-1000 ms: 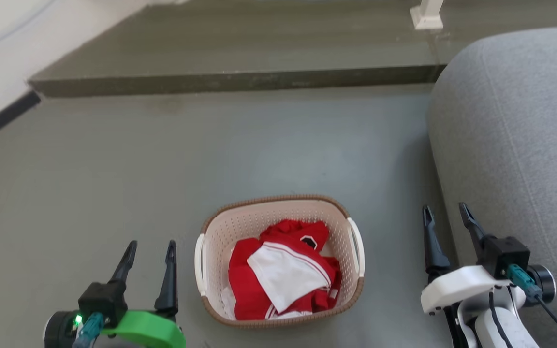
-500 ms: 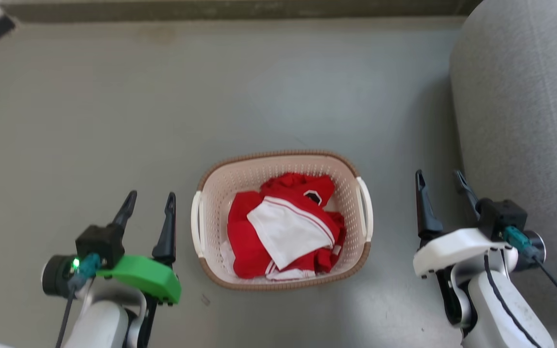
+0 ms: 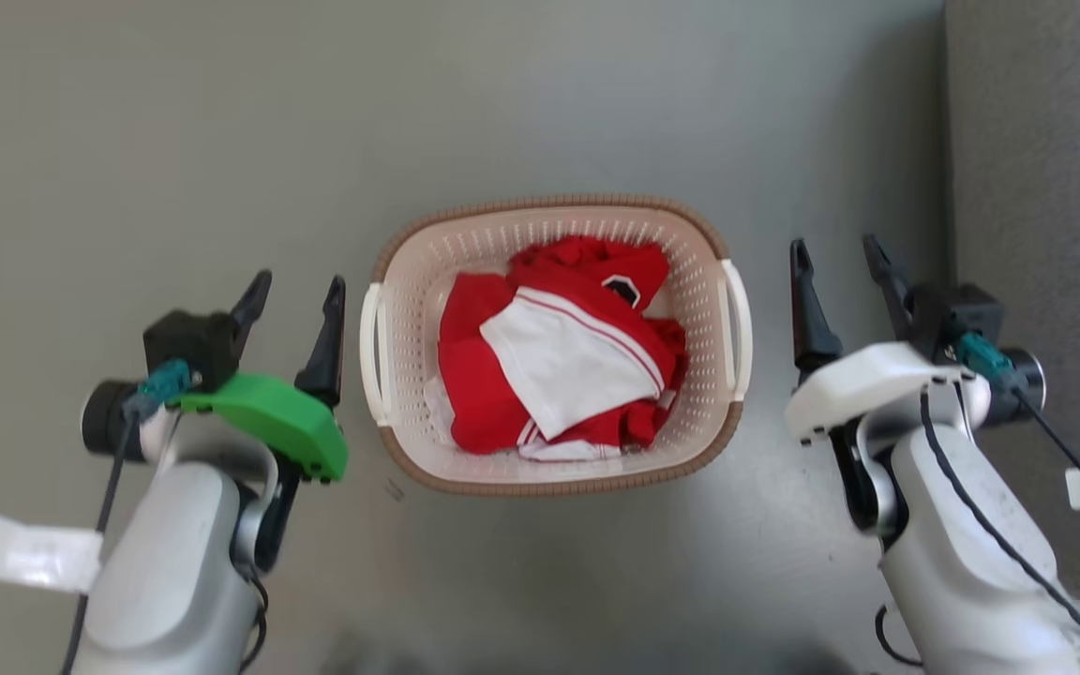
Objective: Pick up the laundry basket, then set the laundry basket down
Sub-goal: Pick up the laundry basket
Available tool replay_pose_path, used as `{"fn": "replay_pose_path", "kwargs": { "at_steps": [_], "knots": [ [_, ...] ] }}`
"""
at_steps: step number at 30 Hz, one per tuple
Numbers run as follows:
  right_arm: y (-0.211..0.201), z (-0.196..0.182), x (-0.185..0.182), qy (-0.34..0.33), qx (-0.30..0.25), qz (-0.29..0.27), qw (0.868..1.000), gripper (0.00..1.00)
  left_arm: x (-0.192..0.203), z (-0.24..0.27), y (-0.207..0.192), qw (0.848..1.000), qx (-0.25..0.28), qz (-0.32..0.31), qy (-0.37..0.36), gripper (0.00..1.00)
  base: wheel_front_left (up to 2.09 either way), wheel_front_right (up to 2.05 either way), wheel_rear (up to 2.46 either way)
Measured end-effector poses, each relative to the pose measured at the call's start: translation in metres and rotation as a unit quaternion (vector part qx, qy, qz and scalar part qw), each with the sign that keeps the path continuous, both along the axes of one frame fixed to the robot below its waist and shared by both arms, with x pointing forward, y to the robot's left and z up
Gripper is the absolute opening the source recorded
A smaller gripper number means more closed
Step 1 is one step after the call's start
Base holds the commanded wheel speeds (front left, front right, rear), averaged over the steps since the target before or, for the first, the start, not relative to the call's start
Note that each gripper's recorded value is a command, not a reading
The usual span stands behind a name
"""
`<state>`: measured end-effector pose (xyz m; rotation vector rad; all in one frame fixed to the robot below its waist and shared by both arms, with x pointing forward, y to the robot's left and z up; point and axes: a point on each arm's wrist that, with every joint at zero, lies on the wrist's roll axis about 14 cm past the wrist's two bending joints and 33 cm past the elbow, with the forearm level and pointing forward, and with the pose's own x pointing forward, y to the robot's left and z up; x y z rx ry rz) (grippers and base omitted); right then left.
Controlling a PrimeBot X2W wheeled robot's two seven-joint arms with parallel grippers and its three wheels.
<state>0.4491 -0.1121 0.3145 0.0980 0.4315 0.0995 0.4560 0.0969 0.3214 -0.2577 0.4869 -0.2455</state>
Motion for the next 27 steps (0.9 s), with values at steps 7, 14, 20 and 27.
{"fn": "replay_pose_path", "kwargs": {
  "at_steps": [7, 14, 20, 27],
  "knots": [
    [0.005, -0.036, 0.014, 0.032, -0.007, 0.014, 0.999, 1.00, 0.015, -0.038, -0.007, 0.999, 0.006, -0.034, 0.041, 1.00, 0.00, 0.00, 0.00],
    [0.009, -0.075, 0.012, 0.078, -0.015, 0.028, 0.996, 1.00, 0.023, -0.074, -0.011, 0.995, 0.016, -0.056, 0.081, 1.00, 0.00, 0.00, 0.00],
    [0.013, -0.104, 0.002, 0.117, -0.018, 0.040, 0.992, 1.00, 0.011, -0.108, -0.014, 0.988, 0.021, -0.069, 0.135, 1.00, 0.00, 0.00, 0.00],
    [0.016, -0.130, -0.009, 0.154, -0.018, 0.050, 0.987, 1.00, -0.009, -0.141, -0.024, 0.978, 0.019, -0.086, 0.188, 1.00, 0.00, 0.00, 0.00]
  ]
}}
